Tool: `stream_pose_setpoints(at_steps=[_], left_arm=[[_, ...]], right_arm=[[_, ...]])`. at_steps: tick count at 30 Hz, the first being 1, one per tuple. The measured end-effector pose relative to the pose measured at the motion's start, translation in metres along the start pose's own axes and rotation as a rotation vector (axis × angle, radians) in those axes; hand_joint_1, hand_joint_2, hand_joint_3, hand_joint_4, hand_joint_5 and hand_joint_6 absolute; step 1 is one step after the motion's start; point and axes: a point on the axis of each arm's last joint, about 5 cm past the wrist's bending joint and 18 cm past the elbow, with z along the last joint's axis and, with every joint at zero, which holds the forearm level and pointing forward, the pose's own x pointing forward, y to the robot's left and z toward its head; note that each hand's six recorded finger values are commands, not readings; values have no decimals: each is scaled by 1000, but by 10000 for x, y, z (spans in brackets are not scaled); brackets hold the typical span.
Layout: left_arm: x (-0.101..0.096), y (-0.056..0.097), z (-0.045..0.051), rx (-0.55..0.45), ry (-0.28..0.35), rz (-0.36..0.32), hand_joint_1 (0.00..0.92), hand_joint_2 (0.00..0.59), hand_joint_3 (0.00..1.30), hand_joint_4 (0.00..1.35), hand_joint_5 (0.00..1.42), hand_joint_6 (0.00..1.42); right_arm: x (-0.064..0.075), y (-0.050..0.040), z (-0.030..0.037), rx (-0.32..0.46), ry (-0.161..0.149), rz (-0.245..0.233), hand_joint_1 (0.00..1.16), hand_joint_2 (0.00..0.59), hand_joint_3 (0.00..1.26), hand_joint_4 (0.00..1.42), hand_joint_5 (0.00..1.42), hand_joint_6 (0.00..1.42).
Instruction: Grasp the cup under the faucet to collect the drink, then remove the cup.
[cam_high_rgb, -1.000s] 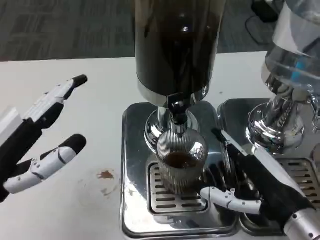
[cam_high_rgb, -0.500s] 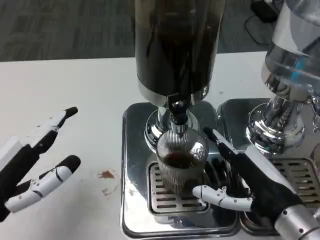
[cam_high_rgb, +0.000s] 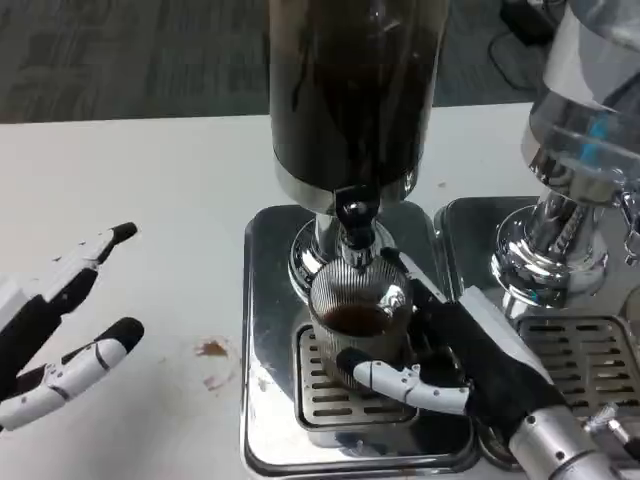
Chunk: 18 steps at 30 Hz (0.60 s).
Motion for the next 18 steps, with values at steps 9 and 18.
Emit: stream_pose_setpoints(at_steps=[9, 18], left_arm=[[-16, 57, -21, 4, 8, -11, 0, 237, 3, 0, 0, 0], [-30, 130, -26, 17, 9, -24, 0, 244, 16, 0, 0, 0]], right_arm=[[82, 117, -7, 47, -24, -27, 678, 175, 0, 0, 0, 47], [108, 241, -9, 89, -44, -70, 742, 157, 0, 0, 0, 100]])
